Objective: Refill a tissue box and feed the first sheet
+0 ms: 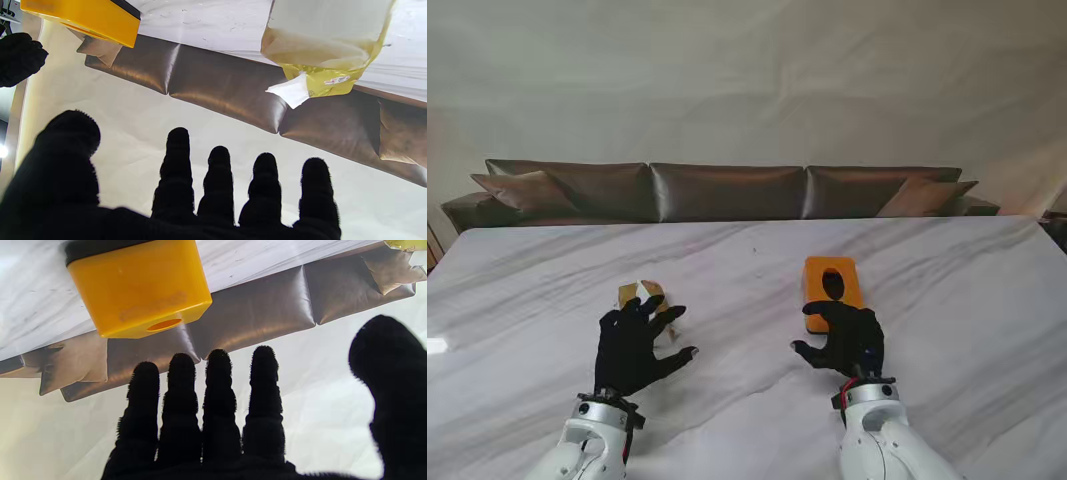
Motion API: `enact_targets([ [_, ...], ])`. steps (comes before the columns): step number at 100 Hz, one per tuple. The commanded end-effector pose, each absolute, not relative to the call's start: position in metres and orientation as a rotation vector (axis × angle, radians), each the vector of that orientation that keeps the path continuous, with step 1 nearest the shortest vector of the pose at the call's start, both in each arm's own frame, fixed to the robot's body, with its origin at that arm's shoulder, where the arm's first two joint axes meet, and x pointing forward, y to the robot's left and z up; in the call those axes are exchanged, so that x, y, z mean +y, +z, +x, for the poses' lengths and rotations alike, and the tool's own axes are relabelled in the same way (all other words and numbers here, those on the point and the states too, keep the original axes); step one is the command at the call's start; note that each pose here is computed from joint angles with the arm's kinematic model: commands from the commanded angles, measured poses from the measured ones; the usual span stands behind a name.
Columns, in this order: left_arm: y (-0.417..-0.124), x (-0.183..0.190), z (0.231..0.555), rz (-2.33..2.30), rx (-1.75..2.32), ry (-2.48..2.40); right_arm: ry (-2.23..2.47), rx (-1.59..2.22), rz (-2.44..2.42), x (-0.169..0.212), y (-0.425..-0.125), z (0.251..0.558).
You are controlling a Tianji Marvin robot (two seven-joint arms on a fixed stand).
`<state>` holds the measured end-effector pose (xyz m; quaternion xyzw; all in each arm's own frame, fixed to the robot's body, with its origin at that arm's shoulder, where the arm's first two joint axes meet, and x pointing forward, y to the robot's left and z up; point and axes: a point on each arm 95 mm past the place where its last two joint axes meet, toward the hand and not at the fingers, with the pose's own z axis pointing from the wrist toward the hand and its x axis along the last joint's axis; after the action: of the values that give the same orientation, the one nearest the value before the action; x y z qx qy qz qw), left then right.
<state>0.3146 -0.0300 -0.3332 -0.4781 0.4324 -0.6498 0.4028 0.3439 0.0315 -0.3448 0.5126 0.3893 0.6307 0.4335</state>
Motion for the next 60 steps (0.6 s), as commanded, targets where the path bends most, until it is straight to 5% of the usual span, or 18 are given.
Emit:
enact_targets([
  [1,-0.335,-0.031,0.313,-1.221,1.103,-1.638,1.568,0.984,1.288,0.033,-0.347,0.343],
  [60,-0.331,-0.035,0.317,-1.229,1.102,-1.608,1.541,0.976,1.244,0.011,-0.335,0.356],
])
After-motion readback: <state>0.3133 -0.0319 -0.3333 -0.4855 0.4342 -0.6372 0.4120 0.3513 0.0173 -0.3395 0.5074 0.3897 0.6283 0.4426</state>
